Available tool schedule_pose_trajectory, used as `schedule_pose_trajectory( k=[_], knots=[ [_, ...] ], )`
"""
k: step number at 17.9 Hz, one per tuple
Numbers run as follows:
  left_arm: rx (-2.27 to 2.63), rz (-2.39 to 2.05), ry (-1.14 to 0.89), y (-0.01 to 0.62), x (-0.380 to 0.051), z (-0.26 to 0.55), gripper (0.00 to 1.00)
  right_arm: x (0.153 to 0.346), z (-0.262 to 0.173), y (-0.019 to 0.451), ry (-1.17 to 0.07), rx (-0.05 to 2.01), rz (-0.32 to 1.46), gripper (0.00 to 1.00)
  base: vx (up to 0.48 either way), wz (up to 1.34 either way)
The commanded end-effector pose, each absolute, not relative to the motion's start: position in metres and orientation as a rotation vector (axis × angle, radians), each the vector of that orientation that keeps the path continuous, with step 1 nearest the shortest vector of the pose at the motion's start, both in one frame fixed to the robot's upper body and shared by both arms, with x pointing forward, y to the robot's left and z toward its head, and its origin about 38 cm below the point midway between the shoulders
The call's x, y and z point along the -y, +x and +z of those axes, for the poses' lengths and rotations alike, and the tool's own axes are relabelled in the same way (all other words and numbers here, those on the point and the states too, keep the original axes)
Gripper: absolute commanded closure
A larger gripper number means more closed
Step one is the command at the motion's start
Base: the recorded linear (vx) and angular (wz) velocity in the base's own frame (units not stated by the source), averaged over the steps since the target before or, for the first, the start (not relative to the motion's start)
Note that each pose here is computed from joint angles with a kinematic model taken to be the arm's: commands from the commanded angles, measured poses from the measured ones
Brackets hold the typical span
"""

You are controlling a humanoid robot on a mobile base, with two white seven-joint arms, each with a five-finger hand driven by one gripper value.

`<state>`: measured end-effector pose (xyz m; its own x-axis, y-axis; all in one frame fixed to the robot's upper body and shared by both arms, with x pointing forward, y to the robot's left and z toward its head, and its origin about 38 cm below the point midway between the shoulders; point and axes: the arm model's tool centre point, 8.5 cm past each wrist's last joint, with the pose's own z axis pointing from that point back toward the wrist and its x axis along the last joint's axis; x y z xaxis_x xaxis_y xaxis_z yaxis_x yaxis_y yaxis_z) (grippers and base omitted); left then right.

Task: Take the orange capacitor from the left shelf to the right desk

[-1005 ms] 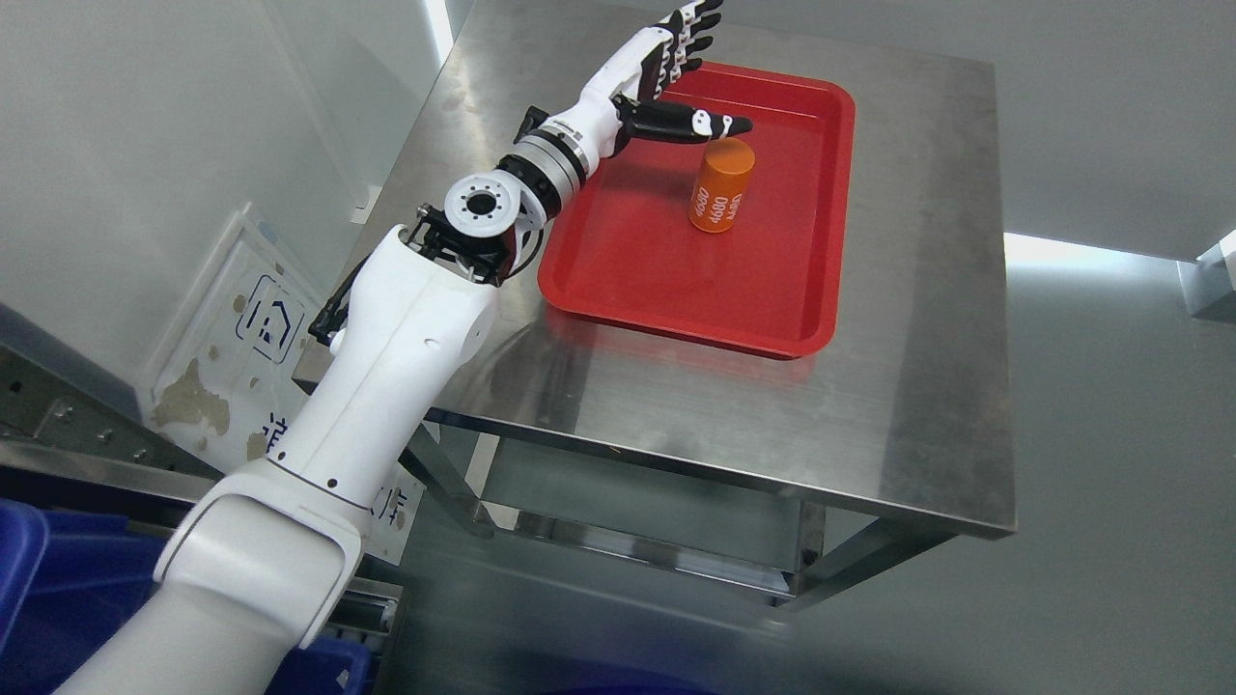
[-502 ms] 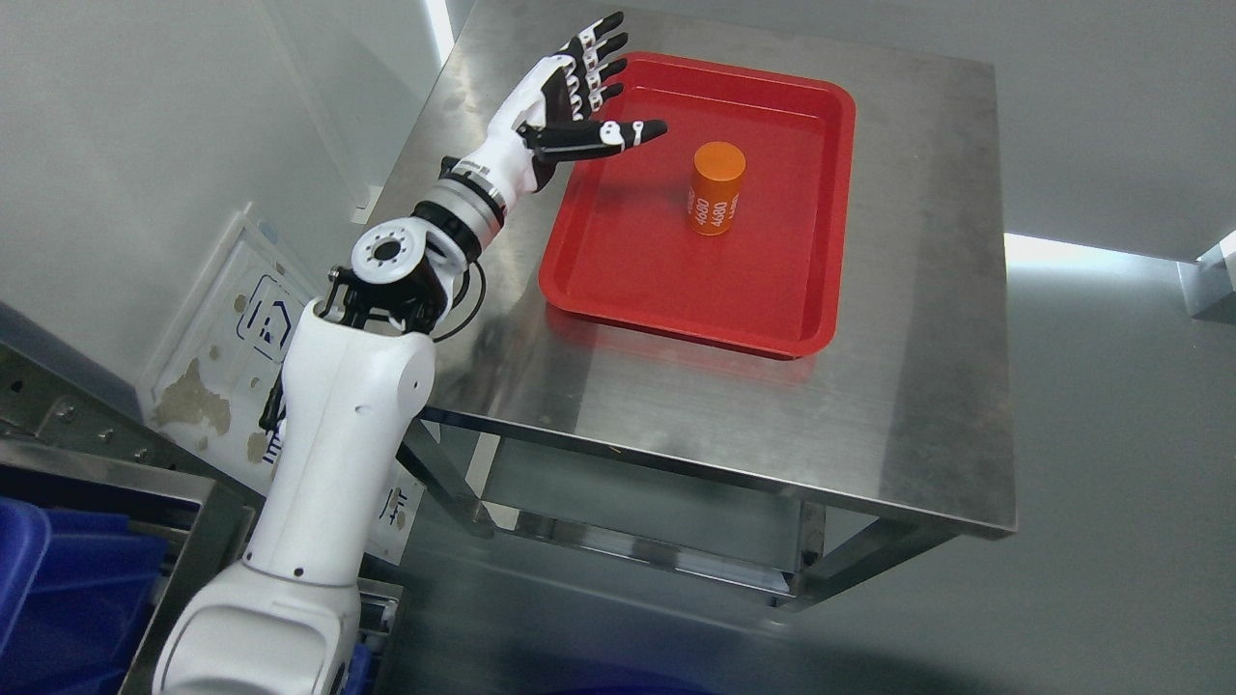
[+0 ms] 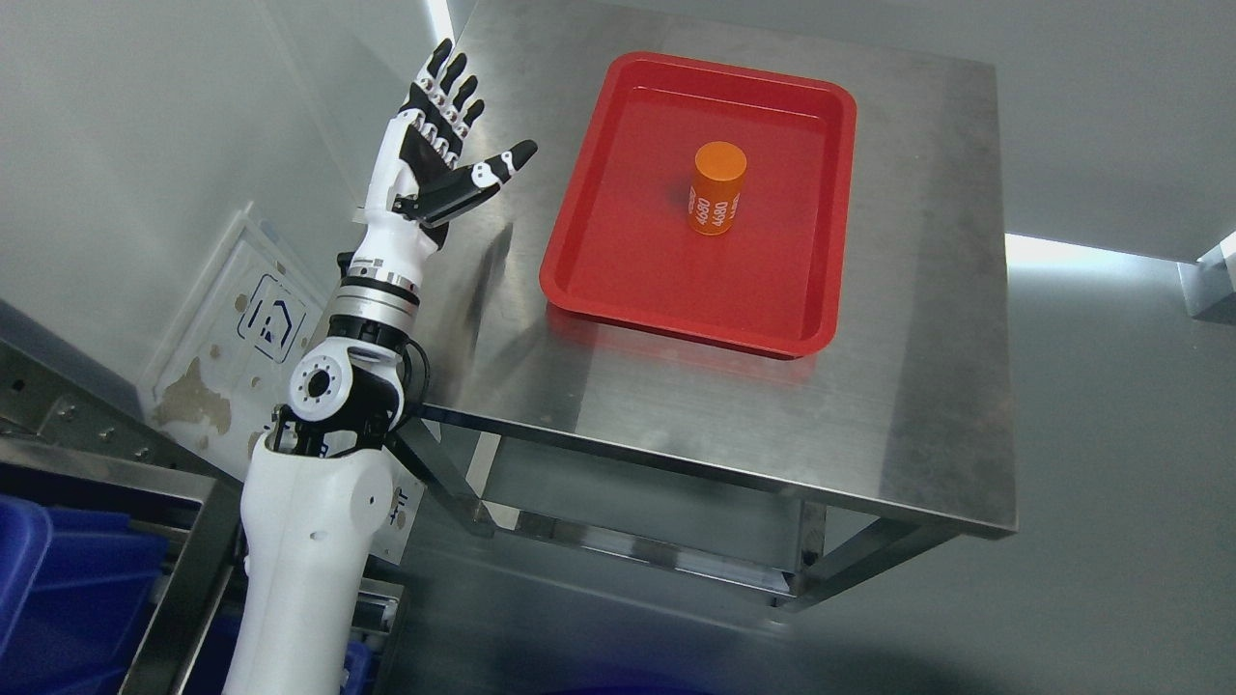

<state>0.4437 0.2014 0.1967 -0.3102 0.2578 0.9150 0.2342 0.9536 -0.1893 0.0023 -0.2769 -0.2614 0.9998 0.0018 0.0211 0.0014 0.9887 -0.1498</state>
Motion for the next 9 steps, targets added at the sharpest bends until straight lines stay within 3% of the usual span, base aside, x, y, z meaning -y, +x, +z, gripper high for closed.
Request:
schedule_pose_trajectory(
  k=[1, 9],
  knots=[
    [2.006, 0.113, -0.267, 0.4108, -0.247, 0.2083, 0.0, 0.2883, -0.2604, -0.0047, -0.168, 0.019, -0.013, 0.0, 0.0, 0.0],
    [2.02, 0.096, -0.286, 0.4104, -0.2395, 0.2102, 0.0, 0.2883, -0.2604, -0.0047, -0.168, 0.019, -0.013, 0.0, 0.0, 0.0]
  ],
)
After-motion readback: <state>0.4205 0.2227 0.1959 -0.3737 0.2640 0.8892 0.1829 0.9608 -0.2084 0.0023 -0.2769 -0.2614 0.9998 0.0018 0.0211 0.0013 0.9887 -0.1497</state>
